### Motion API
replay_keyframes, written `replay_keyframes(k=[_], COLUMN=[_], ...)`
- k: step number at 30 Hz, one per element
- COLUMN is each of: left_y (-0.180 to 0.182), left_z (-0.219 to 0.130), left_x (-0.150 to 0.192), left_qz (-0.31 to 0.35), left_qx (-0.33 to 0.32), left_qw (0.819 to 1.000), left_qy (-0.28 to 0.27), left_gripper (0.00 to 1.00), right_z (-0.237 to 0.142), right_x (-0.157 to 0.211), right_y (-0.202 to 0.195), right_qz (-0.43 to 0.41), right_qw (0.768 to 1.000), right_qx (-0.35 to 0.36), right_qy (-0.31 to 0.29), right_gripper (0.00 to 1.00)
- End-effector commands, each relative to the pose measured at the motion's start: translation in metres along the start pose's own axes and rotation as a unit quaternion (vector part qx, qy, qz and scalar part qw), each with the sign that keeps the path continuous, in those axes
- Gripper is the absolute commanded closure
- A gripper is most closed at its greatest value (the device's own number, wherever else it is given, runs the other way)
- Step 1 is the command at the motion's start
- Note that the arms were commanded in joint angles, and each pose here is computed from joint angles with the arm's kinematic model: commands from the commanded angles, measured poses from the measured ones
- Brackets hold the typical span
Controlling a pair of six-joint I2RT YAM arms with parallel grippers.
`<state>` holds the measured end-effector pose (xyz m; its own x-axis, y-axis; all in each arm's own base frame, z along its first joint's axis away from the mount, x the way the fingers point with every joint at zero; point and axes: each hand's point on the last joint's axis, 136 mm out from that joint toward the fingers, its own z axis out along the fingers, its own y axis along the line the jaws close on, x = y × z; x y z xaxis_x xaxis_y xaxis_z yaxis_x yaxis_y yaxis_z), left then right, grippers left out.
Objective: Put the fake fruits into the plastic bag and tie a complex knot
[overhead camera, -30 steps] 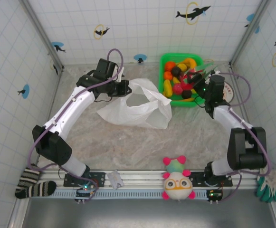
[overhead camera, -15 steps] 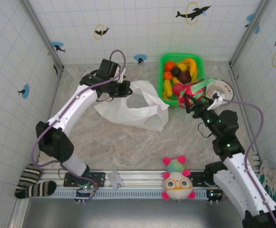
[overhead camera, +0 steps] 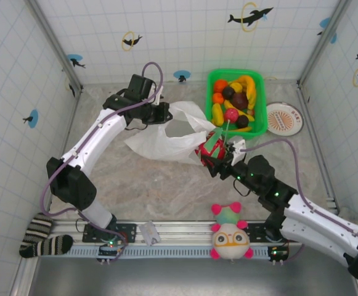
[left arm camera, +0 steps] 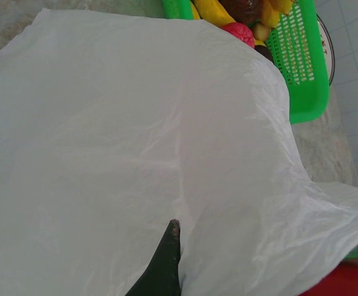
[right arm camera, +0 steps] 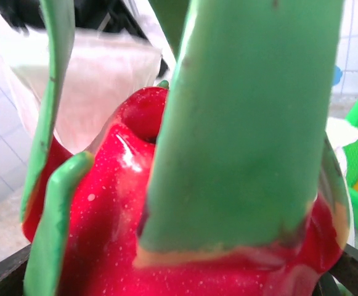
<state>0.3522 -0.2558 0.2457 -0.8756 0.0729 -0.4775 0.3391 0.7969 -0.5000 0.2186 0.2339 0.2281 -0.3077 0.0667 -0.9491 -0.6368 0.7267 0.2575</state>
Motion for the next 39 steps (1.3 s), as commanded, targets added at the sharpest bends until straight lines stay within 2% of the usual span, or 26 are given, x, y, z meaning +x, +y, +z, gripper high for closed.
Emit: replay_keyframes(k=[1, 4, 10, 14, 19, 24, 30, 35, 39], left_y=[-0.008, -0.012, -0.032, -0.038, -0.048, -0.053, -0.055, -0.049, -0.046], left_z=[-0.012, -0.014, -0.02, -0.03, -0.036, -0.038, -0.034, -0.028, -0.025], left_x=[-0.006, -0.001, 0.008, 0.015, 0.021, 0.019, 0.018, 0.021, 0.022], left_qz=[0.01, 0.028, 0.068, 0.104, 0.139, 0.163, 0.169, 0.166, 0.173], left_qx=[0.014, 0.026, 0.083, 0.097, 0.122, 0.137, 0.148, 0.141, 0.136], left_qw=[1.0, 0.999, 0.994, 0.99, 0.983, 0.977, 0.974, 0.976, 0.976], left_qy=[-0.012, -0.004, 0.012, 0.016, 0.018, 0.007, 0.006, 0.012, 0.009], left_gripper=[0.98, 0.97, 0.95, 0.95, 0.94, 0.93, 0.93, 0.93, 0.93], right_z=[0.004, 0.008, 0.02, 0.021, 0.038, 0.046, 0.06, 0.06, 0.053], right_x=[-0.037, -0.034, -0.03, -0.051, -0.041, -0.038, -0.029, -0.038, -0.062], right_y=[0.001, -0.011, -0.009, -0.021, -0.001, 0.015, 0.038, 0.041, 0.052], right_qz=[-0.03, -0.064, -0.142, -0.117, -0.164, -0.159, -0.177, -0.173, -0.152], right_qw=[0.997, 0.994, 0.986, 0.986, 0.983, 0.979, 0.975, 0.973, 0.968], right_qx=[0.014, 0.048, 0.041, 0.02, -0.028, -0.077, -0.117, -0.119, -0.142], right_qy=[-0.076, -0.079, -0.077, -0.113, -0.081, -0.098, -0.074, -0.098, -0.141], right_gripper=[0.37, 0.37, 0.37, 0.38, 0.38, 0.38, 0.38, 0.38, 0.39])
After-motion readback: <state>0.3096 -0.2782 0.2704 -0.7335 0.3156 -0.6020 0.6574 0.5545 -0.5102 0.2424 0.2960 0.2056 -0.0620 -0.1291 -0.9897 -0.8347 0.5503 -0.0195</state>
